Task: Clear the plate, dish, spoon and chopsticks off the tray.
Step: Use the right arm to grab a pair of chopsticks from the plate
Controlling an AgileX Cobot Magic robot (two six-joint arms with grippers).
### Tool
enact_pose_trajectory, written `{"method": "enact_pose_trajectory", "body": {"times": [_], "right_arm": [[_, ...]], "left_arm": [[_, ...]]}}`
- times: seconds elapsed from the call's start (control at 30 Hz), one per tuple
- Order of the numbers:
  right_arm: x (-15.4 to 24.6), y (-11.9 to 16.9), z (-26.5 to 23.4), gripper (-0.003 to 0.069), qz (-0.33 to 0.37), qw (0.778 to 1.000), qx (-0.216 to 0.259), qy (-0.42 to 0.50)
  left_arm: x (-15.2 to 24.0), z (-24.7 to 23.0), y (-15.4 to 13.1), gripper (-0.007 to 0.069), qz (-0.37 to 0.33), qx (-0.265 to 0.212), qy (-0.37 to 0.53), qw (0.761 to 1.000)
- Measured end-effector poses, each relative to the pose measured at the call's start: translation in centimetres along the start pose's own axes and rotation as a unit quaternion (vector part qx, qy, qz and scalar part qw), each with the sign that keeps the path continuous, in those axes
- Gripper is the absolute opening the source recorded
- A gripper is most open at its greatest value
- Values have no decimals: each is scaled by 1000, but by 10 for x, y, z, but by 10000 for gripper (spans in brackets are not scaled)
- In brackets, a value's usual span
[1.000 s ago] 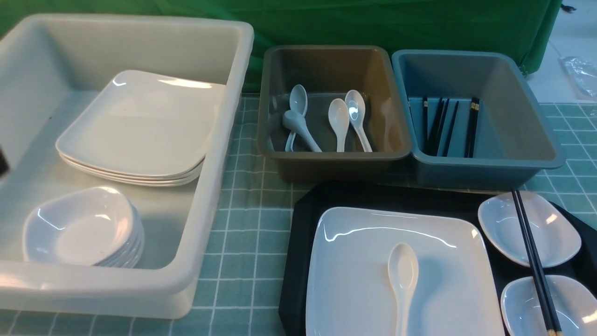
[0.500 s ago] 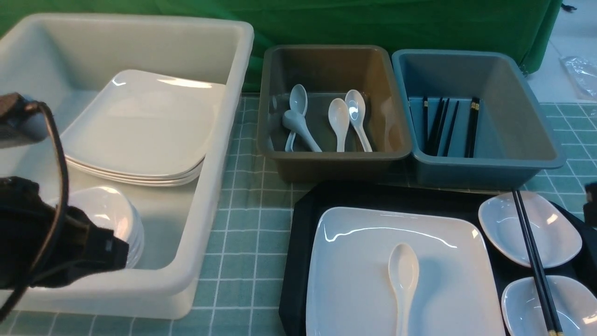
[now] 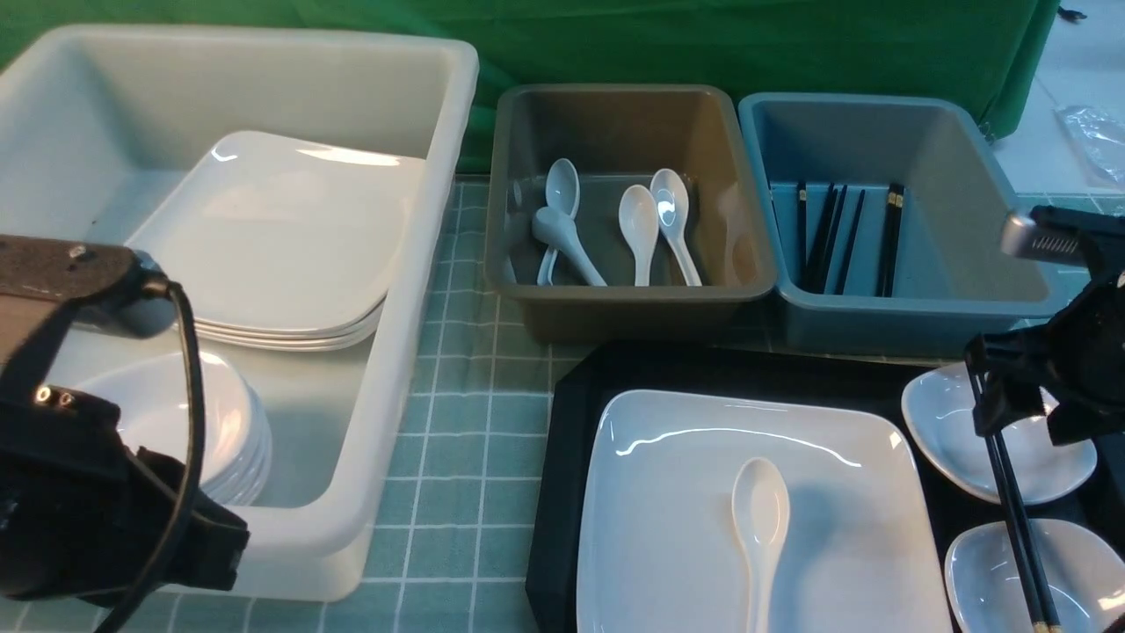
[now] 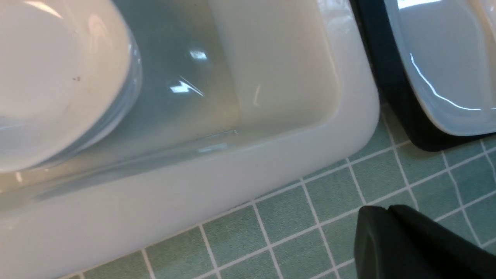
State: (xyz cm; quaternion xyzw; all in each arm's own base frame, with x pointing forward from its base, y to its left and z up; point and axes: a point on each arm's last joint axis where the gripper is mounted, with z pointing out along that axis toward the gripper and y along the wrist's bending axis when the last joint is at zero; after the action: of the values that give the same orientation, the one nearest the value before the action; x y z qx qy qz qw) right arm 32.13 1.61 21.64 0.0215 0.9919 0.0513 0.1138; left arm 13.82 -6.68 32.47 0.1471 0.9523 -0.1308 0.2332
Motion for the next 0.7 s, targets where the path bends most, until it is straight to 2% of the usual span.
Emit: {"method": "enact_pose_trajectory", "body": {"times": [0.07,0.17,0.3,0.43,0.47,0.57,0.7], "right_arm": [[-4,-1,13,536,2,1000,2,-2],[-7,-2,23,524,3,1000,3,1],[-7,-4,41,472,5,1000,5,21],[-7,-4,44,351,6,1000,5,25],[-7,-4,44,242,6,1000,5,26],[-6,-4,44,102,6,1000,5,29],[-4,-4,41,106,5,999,5,39]], "left_arm": [[-1,0,2,0,4,-10,-5,1000],[-2,0,2,0,6,-13,-13,1000],[-4,0,3,0,5,-14,-21,1000],[-5,0,3,0,5,-14,-25,1000],[-5,0,3,0,5,-14,-26,1000],[-5,0,3,0,5,-14,-26,1000],[-5,0,3,0,5,-14,-28,999]]}}
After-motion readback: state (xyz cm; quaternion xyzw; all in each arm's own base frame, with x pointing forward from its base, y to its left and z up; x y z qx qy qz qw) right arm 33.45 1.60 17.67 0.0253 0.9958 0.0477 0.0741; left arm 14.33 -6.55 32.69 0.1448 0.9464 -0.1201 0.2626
